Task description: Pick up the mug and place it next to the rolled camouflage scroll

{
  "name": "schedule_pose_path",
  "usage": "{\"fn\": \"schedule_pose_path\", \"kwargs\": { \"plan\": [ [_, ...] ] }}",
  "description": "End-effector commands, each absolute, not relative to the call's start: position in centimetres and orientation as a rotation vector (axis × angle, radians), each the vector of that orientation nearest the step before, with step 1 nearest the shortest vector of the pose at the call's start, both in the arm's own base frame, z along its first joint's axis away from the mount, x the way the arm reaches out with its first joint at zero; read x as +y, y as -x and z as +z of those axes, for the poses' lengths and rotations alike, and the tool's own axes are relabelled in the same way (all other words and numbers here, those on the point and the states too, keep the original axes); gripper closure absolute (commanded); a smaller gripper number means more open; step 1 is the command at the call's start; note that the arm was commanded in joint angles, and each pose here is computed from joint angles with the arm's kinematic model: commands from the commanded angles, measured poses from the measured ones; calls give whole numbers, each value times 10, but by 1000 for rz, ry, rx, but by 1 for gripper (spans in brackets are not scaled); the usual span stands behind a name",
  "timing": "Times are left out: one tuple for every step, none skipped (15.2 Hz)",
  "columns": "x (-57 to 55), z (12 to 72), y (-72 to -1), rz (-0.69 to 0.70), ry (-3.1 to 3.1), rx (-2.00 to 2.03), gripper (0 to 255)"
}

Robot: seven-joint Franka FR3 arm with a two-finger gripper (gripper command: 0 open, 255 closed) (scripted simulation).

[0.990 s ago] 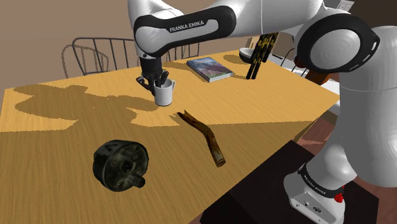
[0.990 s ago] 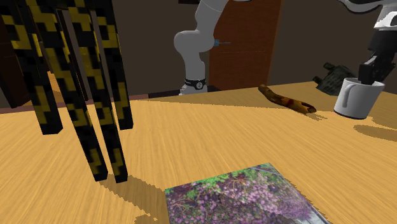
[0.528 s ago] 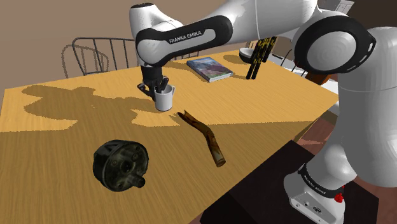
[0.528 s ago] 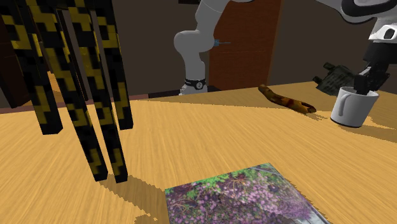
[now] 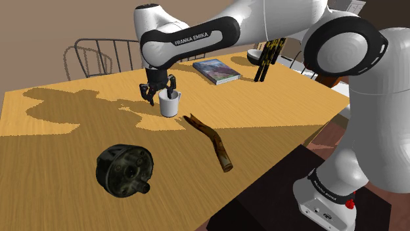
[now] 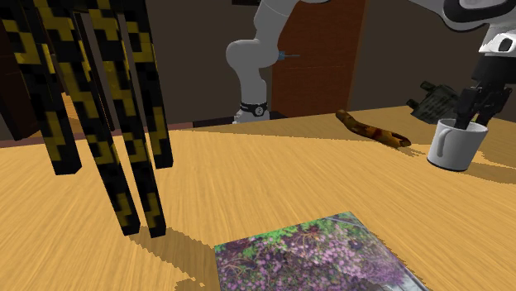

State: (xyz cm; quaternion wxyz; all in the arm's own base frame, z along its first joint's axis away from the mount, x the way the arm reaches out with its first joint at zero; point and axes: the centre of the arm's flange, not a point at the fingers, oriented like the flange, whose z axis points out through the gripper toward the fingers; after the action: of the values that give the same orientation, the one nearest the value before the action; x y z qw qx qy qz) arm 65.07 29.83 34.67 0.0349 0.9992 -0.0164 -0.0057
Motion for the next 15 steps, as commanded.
{"fn": "schedule_pose_path", "kwargs": {
  "plan": [
    [298,347,-651,-17,-3071,-50,0],
    [298,347,-651,-17,-3071,-50,0],
    [298,347,-651,-17,-3071,-50,0],
    [299,360,-651,-17,-3071,-50,0],
    [300,373,-651,-17,-3071,-50,0],
    [301,386,-651,-17,-3071,-50,0],
    [302,397,-651,-17,-3071,-50,0],
    [302,397,-651,-17,-3071,-50,0],
    [302,397,-651,-17,-3071,-50,0],
    [302,397,-651,-17,-3071,-50,0],
    [302,397,-651,-17,-3071,-50,0],
    [302,397,-651,-17,-3071,-50,0],
    [302,397,-651,-17,-3071,-50,0],
    [302,397,-651,-17,-3071,-50,0],
    [302,397,-651,-17,-3071,-50,0]
  ]
}}
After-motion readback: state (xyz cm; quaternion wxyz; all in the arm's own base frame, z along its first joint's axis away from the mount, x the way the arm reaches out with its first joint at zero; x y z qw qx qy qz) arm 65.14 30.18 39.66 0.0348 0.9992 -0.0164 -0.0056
